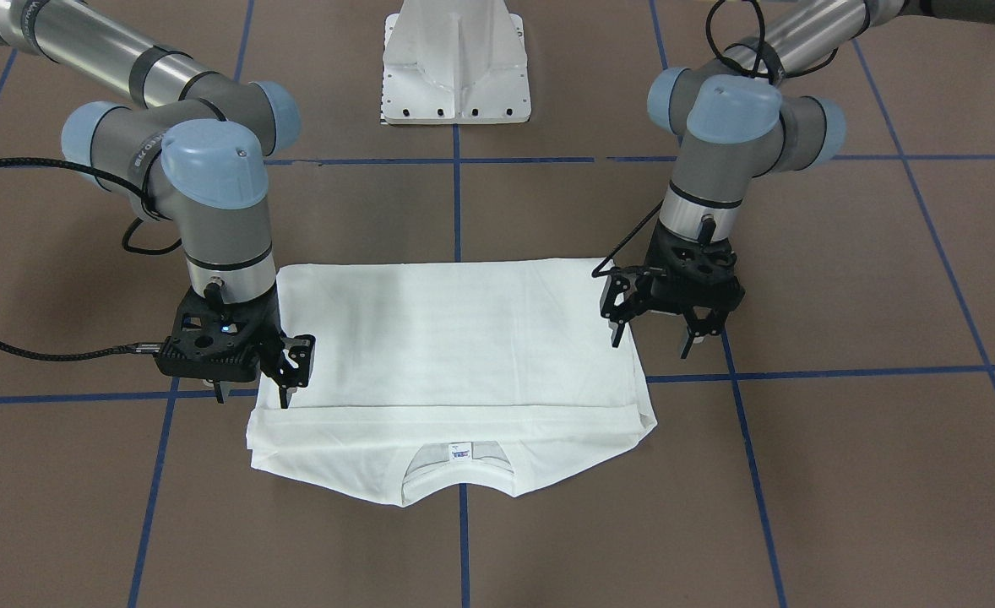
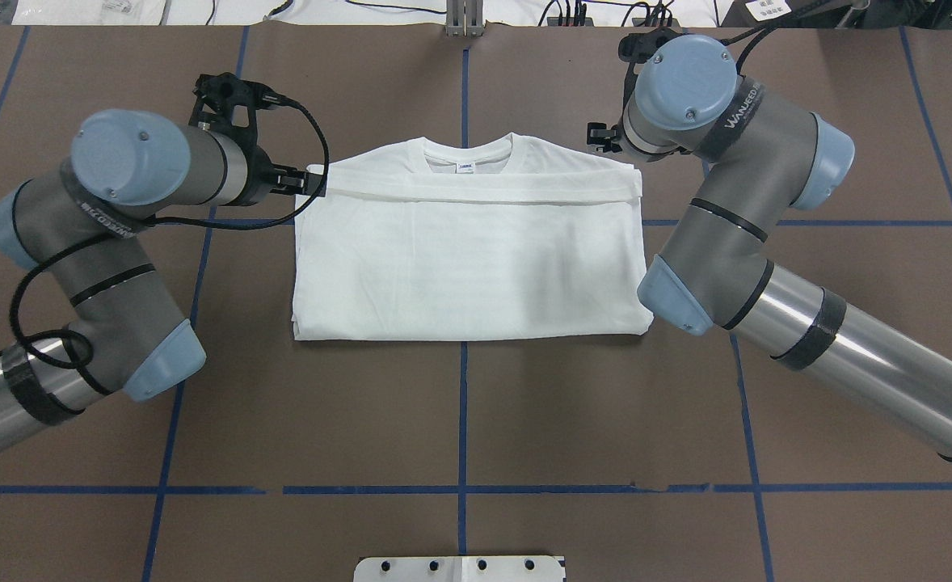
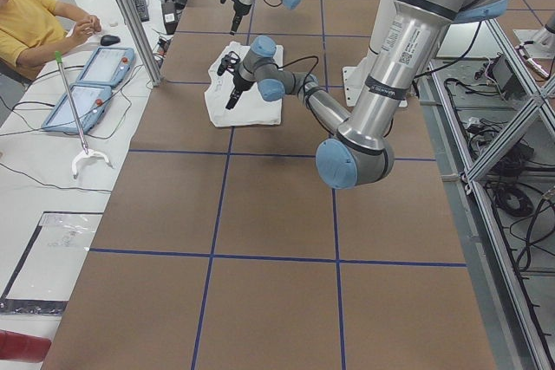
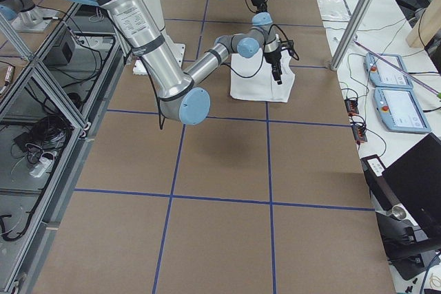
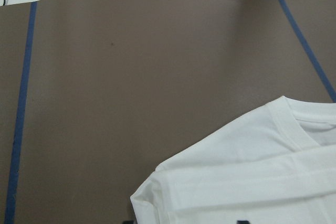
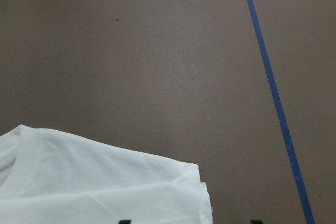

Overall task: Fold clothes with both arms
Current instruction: 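Lower the left gripper to the side edge of the folded shirt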

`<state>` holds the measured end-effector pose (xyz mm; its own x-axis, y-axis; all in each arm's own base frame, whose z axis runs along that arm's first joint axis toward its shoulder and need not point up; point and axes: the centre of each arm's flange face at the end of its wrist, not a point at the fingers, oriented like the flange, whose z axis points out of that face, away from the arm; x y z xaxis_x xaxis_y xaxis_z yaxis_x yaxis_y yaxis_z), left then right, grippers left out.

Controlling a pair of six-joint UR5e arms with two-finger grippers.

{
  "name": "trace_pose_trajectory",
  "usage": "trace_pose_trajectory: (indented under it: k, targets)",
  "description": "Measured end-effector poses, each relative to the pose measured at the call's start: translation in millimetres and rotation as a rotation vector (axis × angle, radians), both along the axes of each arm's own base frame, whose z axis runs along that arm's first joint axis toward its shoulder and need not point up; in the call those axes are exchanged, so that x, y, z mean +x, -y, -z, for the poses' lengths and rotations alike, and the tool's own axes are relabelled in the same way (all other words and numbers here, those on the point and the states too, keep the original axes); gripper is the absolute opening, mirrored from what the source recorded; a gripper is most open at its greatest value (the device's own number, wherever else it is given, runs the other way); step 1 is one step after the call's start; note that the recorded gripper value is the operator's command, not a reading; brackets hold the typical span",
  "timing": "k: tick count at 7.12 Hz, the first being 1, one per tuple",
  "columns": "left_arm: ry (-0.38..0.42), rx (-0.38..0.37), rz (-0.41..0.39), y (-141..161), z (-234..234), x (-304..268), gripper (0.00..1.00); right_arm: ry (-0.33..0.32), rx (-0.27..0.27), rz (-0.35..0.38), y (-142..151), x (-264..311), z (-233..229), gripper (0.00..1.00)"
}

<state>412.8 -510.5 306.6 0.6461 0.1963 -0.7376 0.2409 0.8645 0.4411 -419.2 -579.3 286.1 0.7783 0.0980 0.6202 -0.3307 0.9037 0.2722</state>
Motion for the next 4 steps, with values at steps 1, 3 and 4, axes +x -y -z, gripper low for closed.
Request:
trace_pose_trajectory:
  k: [1, 3, 4]
  targets:
    - [-0.032, -0.038, -0.016, -30, -15, 11, 1.0, 0.01, 0.011, 0.004, -5, 4, -1, 1.0]
    - [-0.079, -0.082, -0.029, -83, -46, 40, 1.0, 0.02, 0.021, 0.01, -9, 5, -1, 1.0]
    - [-0.09, -0.096, -0.032, -100, -53, 51, 0.91, 0.021, 0.023, 0.011, -10, 4, 0, 1.0]
